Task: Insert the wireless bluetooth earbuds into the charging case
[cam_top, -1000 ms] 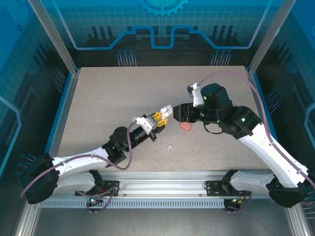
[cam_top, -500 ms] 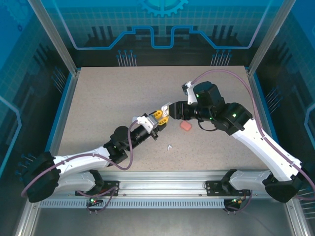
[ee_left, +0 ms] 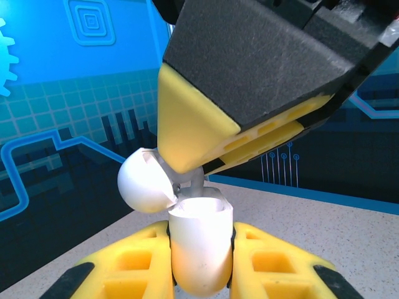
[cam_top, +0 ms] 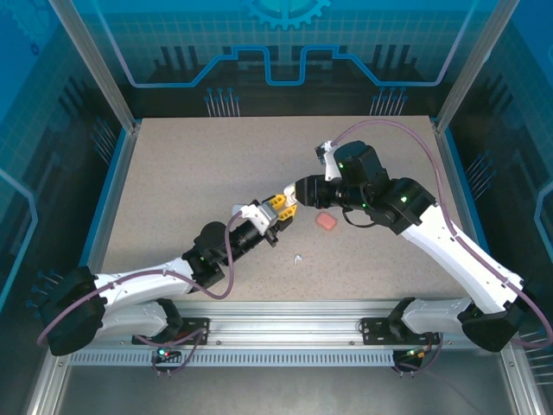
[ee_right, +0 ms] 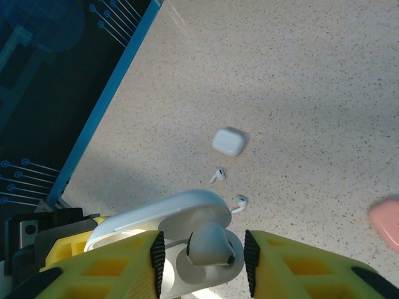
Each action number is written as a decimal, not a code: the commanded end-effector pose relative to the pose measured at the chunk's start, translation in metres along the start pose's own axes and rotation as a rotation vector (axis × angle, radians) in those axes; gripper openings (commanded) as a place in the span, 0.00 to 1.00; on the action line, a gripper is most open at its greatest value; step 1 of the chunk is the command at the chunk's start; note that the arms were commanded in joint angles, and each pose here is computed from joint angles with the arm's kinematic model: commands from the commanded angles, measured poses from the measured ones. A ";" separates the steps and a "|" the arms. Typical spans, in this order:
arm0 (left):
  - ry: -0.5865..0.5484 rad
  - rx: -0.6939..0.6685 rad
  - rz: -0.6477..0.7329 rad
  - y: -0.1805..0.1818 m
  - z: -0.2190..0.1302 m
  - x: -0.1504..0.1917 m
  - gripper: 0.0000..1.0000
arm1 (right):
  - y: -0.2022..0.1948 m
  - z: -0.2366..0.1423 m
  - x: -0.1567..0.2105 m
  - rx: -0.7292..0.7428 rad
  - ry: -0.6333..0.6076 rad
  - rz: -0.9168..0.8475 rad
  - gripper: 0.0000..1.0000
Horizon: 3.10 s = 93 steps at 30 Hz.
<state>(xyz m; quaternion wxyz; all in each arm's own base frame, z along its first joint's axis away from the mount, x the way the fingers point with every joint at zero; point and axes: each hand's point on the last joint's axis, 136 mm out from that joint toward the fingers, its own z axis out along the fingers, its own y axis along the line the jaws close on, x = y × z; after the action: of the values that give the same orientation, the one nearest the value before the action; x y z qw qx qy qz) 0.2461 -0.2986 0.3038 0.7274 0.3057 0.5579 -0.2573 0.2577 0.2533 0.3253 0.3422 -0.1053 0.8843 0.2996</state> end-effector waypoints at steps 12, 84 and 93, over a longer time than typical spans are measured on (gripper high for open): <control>-0.084 -0.009 -0.010 0.002 0.003 -0.028 0.00 | -0.007 -0.002 0.001 0.012 0.008 -0.010 0.27; -0.107 0.142 -0.089 -0.020 -0.005 -0.028 0.00 | -0.016 -0.037 0.027 -0.109 0.065 -0.251 0.38; -0.109 0.142 -0.087 -0.020 -0.004 -0.028 0.00 | -0.008 -0.052 0.020 -0.154 0.024 -0.244 0.43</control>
<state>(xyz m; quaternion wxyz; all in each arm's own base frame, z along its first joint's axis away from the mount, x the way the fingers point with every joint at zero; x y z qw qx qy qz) 0.2251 -0.3113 0.3091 0.7032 0.3290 0.5360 -0.3317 0.2258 0.2189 0.3239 0.3460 -0.2420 0.8554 0.3001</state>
